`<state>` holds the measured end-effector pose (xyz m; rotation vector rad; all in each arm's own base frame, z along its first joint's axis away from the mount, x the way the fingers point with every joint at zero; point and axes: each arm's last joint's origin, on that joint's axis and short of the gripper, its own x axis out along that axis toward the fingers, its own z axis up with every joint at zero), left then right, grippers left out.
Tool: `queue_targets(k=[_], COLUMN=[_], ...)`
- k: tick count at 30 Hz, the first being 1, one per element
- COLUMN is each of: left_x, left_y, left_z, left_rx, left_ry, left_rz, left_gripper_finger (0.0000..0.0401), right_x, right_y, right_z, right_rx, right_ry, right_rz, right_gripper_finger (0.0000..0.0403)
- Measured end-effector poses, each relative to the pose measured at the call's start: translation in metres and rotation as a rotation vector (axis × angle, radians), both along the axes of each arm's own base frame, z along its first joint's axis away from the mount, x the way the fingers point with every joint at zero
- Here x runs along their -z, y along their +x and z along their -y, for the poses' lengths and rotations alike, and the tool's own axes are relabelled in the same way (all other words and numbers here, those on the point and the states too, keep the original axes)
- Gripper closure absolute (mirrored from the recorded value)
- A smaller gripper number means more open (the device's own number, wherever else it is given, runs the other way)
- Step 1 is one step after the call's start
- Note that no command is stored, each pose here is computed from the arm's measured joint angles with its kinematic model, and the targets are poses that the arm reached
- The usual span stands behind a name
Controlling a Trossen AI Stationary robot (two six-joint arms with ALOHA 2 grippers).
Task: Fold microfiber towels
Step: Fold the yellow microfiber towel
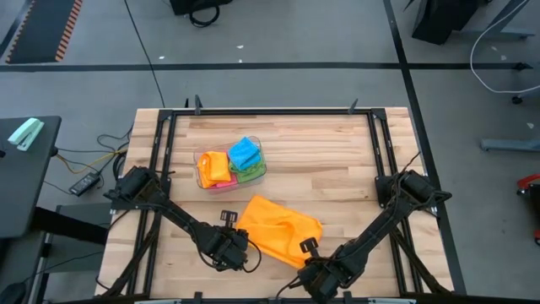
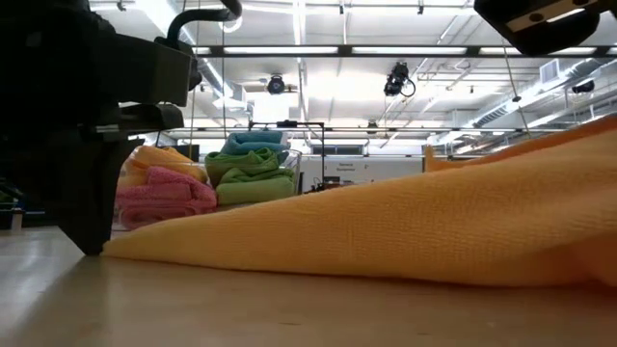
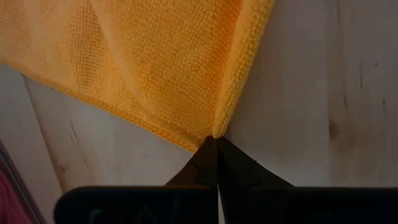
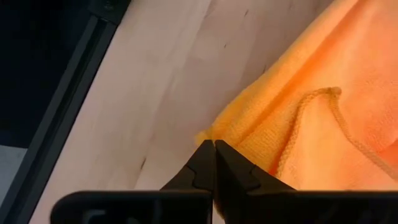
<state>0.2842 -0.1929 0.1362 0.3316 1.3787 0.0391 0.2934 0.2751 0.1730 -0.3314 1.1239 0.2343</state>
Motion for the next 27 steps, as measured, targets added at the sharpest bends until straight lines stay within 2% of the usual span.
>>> queue_targets(k=[27], left_x=[0.002], left_y=[-0.011], left_z=[0.002], left_rx=[0.012], left_ry=[0.014], left_rz=[-0.089], left_gripper_finger=[0.0388], right_x=[0.002], right_y=[-0.008], right_z=[0.001], right_rx=[0.048], right_ry=[-0.022], right_rz=[-0.051], right_gripper_finger=[0.0384])
